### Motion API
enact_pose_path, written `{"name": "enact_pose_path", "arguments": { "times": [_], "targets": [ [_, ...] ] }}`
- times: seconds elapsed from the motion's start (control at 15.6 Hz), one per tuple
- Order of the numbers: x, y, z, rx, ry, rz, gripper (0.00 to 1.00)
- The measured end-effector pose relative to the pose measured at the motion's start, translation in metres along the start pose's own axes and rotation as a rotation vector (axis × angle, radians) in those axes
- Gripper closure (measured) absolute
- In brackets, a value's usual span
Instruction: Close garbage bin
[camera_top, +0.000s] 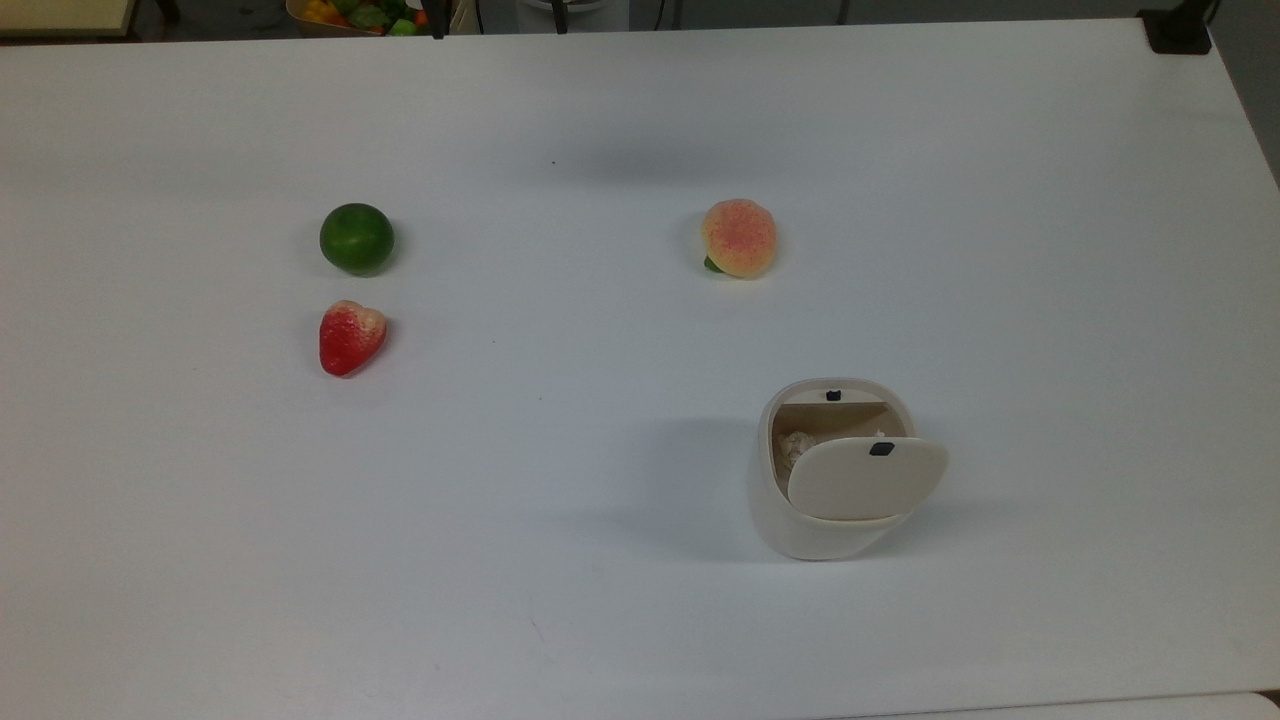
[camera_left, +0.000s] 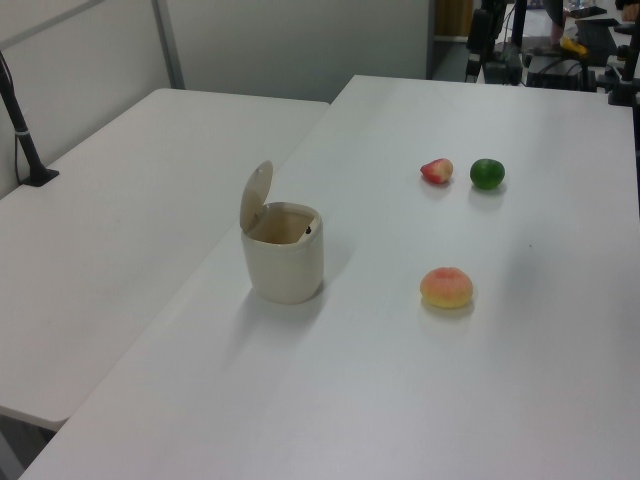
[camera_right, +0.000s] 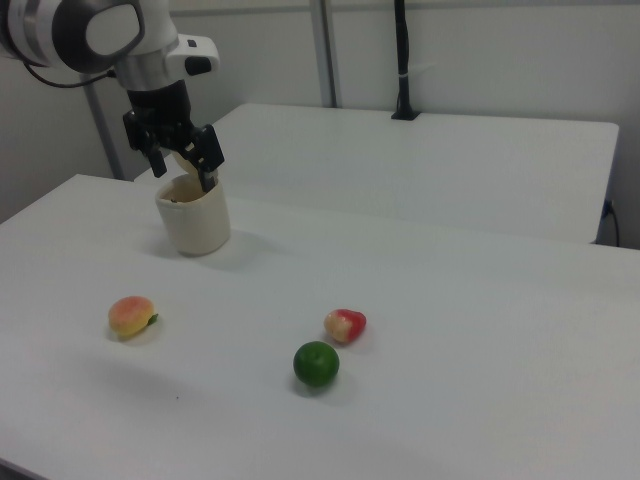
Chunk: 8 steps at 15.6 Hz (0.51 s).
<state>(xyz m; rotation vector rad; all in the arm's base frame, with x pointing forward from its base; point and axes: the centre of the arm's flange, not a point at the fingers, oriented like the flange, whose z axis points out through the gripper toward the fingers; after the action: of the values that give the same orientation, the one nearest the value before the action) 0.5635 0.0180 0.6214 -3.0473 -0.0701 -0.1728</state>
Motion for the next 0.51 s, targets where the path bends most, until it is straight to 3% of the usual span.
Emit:
{"name": "enact_pose_path", "arguments": {
  "times": [0.06, 0.13, 0.26, 0.51],
  "targets": [
    [0.0002, 0.0000, 0.0002, 0.000, 0.000, -0.006, 0.04],
    [0.0002, 0.0001, 0.0003, 0.000, 0.000, -0.016, 0.14],
    [0.0004, 0.0001, 0.0006, 0.000, 0.000, -0.040, 0.18],
    [0.0004, 0.0001, 0.0006, 0.000, 0.000, -0.079, 0.58]
  ]
}}
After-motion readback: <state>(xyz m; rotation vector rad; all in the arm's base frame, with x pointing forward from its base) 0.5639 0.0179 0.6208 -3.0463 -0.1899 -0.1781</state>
